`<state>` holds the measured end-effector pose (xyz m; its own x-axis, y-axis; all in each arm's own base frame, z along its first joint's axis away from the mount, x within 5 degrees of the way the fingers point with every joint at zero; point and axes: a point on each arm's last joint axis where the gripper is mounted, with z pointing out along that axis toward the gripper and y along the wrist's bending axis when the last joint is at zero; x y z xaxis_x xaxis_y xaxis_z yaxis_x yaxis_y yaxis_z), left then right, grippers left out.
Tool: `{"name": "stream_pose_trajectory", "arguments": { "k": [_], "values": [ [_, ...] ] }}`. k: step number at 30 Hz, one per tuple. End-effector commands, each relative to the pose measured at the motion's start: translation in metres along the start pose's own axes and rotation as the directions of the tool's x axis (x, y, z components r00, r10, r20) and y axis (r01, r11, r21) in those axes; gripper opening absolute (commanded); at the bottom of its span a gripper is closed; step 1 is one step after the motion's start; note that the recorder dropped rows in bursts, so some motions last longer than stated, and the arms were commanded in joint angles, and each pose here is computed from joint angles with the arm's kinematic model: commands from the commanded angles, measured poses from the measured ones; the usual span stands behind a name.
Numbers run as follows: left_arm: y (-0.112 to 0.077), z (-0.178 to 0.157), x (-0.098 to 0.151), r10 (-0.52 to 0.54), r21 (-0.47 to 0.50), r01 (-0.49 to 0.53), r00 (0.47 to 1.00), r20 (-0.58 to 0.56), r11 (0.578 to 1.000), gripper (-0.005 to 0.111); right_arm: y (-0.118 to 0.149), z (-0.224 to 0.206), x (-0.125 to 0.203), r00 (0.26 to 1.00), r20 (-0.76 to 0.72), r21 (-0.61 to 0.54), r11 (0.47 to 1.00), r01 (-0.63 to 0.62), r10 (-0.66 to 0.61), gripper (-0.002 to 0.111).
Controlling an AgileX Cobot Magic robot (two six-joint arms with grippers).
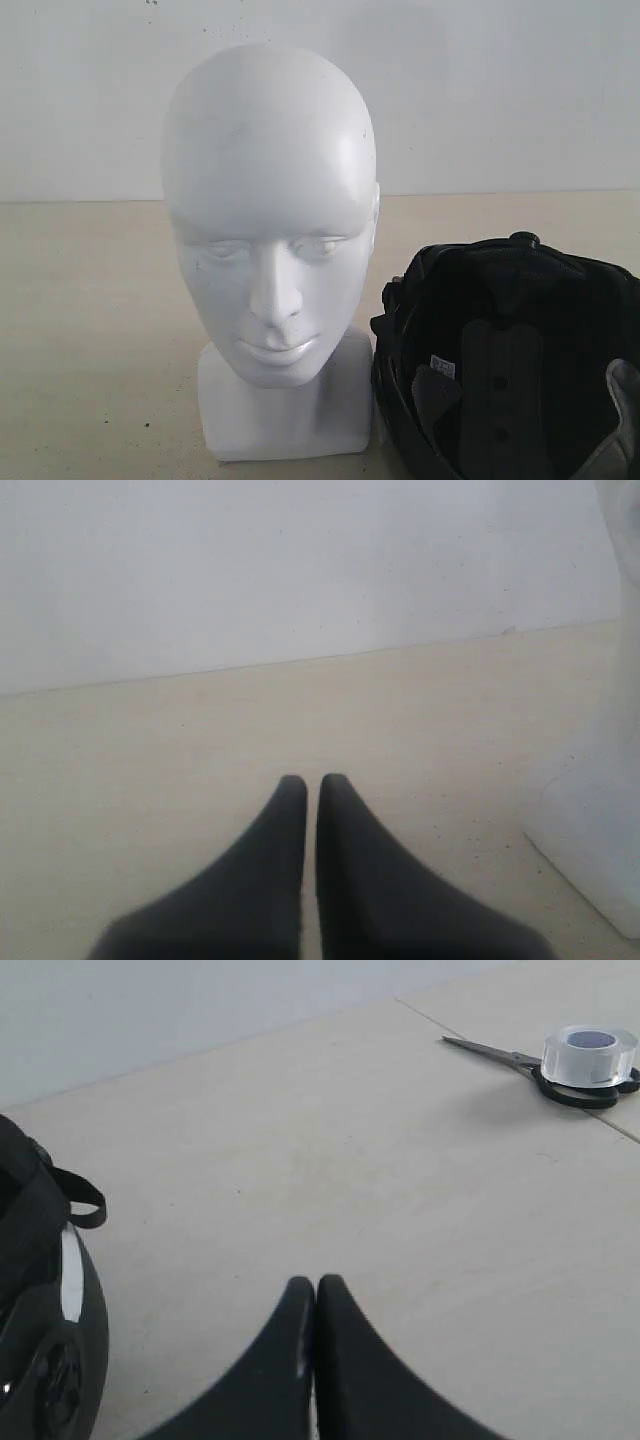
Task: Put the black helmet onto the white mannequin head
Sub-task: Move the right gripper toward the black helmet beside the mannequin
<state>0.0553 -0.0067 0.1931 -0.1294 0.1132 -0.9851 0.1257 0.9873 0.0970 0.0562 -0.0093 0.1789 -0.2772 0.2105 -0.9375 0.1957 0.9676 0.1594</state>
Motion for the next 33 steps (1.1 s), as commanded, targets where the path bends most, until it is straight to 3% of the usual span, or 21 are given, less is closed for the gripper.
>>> {"name": "stream_pose_trajectory", "arguments": {
  "k": [1,8,12,18,20,24,26,27,28,30,31,33],
  "values": [
    [0.0,0.0,0.0,-0.007,0.005,0.007,1.0,0.005,1.0,0.004,0.0,0.0,-0.001,1.0,0.009,0.003,1.0,0.004,-0.004,0.0],
    [0.0,0.0,0.0,-0.007,0.005,0.007,1.0,0.005,1.0,0.004,0.0,0.0,-0.001,1.0,0.009,0.003,1.0,0.004,-0.004,0.0],
    [0.0,0.0,0.0,-0.007,0.005,0.007,1.0,0.005,1.0,0.004,0.001,-0.001,-0.007,0.992,0.085,-0.002,0.996,0.093,-0.092,0.0],
    [0.0,0.0,0.0,-0.007,0.005,0.007,1.0,0.005,1.0,0.004,0.006,-0.004,-0.025,0.954,0.282,-0.038,0.993,0.115,-0.099,0.0],
    [0.0,0.0,0.0,-0.007,0.005,0.007,1.0,0.005,1.0,0.004,0.011,-0.011,-0.041,0.882,0.463,-0.07,0.989,0.13,-0.083,0.0],
    [0.0,0.0,0.0,-0.007,0.005,0.007,1.0,0.005,1.0,0.004,0.015,-0.023,-0.058,0.758,0.653,-0.123,0.986,0.112,-0.004,0.0],
    [0.0,0.0,0.0,-0.007,0.005,0.007,1.0,0.005,1.0,0.004,0.016,-0.035,-0.07,0.637,0.762,-0.201,0.978,0.06,0.118,0.0],
    [0.0,0.0,0.0,-0.007,0.005,0.007,1.0,0.005,1.0,0.004,0.016,-0.038,-0.072,0.61,0.768,-0.263,0.965,0.023,0.195,0.0],
    [0.0,0.0,0.0,-0.007,0.005,0.007,1.0,0.005,1.0,0.004,0.019,-0.039,-0.075,0.632,0.74,-0.307,0.951,0.014,0.23,0.0],
    [0.0,0.0,0.0,-0.007,0.005,0.007,1.0,0.005,1.0,0.004,0.027,-0.044,-0.09,0.714,0.676,-0.302,0.952,0.045,0.181,0.0],
    [0.0,0.0,0.0,-0.007,0.005,0.007,1.0,0.005,1.0,0.004,0.031,-0.047,-0.099,0.766,0.641,-0.23,0.964,0.131,0.048,0.0],
    [0.0,0.0,0.0,-0.007,0.005,0.007,1.0,0.005,1.0,0.004,0.035,-0.054,-0.117,0.795,0.601,-0.265,0.96,0.093,0.088,0.0]
  ]
}}
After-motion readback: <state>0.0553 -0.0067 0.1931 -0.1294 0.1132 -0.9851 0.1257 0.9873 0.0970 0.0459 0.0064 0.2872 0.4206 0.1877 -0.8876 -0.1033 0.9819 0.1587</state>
